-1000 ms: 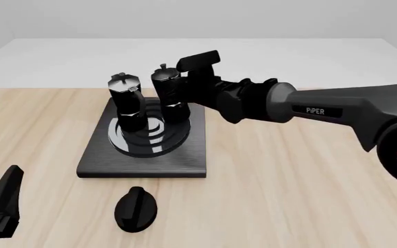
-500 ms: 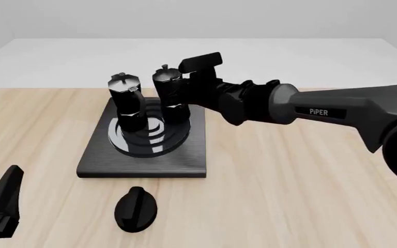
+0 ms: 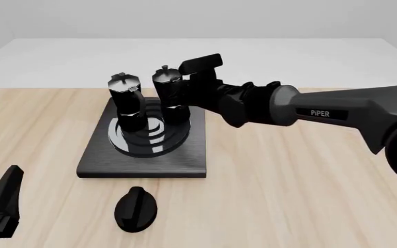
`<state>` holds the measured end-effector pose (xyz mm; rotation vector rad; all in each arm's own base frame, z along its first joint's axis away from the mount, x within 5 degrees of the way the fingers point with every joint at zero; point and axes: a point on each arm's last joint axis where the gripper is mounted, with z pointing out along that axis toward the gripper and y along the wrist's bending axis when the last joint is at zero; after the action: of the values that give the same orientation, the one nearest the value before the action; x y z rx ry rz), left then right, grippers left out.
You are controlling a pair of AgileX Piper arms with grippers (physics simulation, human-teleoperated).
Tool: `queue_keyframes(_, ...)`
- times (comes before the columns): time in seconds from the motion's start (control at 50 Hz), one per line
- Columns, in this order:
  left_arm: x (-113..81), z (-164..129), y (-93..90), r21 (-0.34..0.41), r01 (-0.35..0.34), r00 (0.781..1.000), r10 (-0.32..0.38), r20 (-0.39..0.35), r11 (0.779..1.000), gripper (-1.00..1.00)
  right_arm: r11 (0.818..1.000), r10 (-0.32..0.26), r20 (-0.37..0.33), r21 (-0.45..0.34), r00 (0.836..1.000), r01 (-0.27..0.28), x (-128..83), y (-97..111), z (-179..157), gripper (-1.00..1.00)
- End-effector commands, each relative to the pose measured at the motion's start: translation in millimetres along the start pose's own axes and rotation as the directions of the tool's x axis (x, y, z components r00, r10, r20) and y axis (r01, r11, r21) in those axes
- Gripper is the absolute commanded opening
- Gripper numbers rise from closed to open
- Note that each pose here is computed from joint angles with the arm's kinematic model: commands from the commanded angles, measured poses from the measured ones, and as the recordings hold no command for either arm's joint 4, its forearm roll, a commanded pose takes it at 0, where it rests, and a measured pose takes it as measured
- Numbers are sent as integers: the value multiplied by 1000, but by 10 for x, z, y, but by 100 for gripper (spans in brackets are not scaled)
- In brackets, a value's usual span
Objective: Put both moka pots on the stove.
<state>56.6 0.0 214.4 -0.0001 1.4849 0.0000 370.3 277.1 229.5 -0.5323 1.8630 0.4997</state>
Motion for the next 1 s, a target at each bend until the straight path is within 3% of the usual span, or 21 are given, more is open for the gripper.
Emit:
queue_keyframes(0.02,0,0,0,0,0,1000,0,0,1000,100,998,57,-29,3,998,-57,110,28,3,-100)
queue_keyframes(0.62,0,0,0,0,0,1000,0,0,1000,100,997,70,-29,22,997,-69,192,-67,-96,-100)
queue_keyframes(0.88,0,0,0,0,0,1000,0,0,1000,100,998,66,-36,3,997,-66,193,29,-65,-100)
queue_keyframes(0.9,0,0,0,0,0,1000,0,0,1000,100,998,66,-35,3,997,-66,190,30,-67,100)
queue_keyframes(1.0,0,0,0,0,0,1000,0,0,1000,100,998,69,-44,-1,997,-69,193,55,-47,100)
